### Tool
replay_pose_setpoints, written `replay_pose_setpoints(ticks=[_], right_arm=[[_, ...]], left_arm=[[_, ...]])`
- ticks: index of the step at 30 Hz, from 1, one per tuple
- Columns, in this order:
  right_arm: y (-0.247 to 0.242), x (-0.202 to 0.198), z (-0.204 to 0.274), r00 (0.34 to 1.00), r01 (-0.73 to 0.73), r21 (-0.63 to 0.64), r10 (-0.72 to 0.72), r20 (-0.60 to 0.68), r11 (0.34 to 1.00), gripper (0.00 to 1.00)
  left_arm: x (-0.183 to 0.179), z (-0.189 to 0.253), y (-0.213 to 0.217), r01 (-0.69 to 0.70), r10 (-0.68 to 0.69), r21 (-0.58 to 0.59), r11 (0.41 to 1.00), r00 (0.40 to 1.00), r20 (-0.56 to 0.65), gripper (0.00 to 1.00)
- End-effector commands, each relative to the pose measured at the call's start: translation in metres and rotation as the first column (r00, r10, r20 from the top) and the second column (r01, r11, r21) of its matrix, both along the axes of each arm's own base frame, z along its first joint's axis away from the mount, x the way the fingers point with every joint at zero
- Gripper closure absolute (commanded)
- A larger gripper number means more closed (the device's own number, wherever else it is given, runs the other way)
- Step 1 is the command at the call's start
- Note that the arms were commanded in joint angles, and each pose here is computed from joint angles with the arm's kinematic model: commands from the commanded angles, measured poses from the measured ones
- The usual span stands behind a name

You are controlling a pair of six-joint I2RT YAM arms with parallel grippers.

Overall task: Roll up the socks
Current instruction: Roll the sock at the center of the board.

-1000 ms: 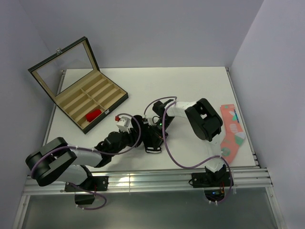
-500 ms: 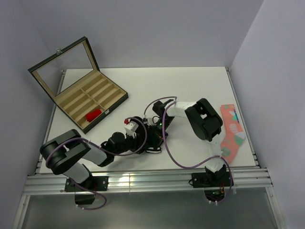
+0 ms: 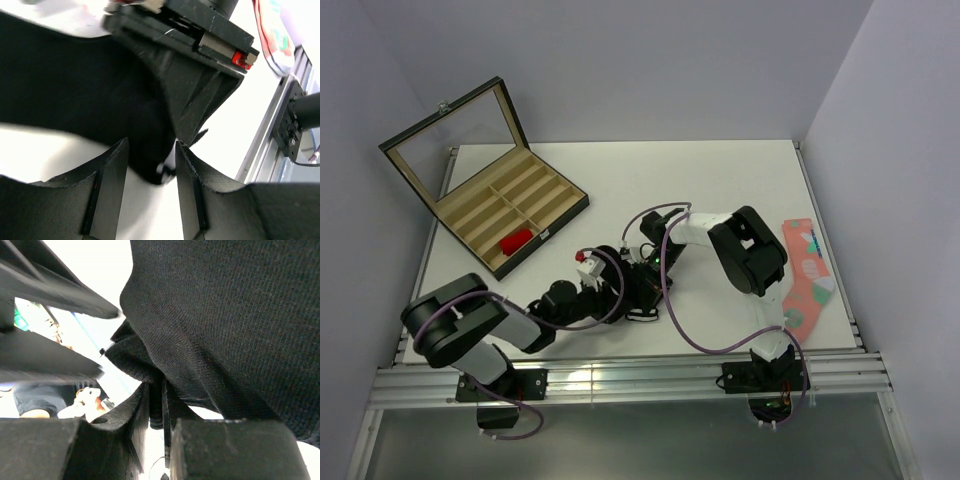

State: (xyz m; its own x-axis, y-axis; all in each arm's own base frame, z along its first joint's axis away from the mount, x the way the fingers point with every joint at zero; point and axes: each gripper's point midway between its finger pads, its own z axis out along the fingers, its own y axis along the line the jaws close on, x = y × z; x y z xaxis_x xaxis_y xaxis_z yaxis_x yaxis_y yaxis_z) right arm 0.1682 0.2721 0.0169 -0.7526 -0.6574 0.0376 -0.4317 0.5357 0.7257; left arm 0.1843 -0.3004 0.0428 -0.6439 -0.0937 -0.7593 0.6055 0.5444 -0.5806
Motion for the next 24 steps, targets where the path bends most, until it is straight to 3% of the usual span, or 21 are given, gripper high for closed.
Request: replay_pose_setpoints(ticks=[1,5,9,24], right_arm=[[-0.012,0.020,-0.037,0.987,-0.045,-0.102,0.061,0.151,0.994,0.82],[-0.012,0.021,-0.036,0.986,-0.046,-0.101,0.062,0.155,0.994,0.82],[-0.012,0.021,-0.036,0.986,-0.046,-0.100,0.062,0.153,0.994,0.82],[-0.012,0.021,-0.036,0.986,-0.050,-0.099,0.065,0.152,0.994,0.82]], left_arm=[[0.014,0.028,0.016,-0.126,0.132,-0.077,0.989,0.988,0.078,0.52],[0.017,0.053,0.027,-0.168,0.182,-0.113,0.979,0.975,0.127,0.51],[0.014,0.064,0.014,-0.099,0.113,-0.102,0.990,0.984,0.140,0.51],[0.020,0.029,-0.025,-0.006,0.010,-0.086,0.996,0.999,0.049,0.52]])
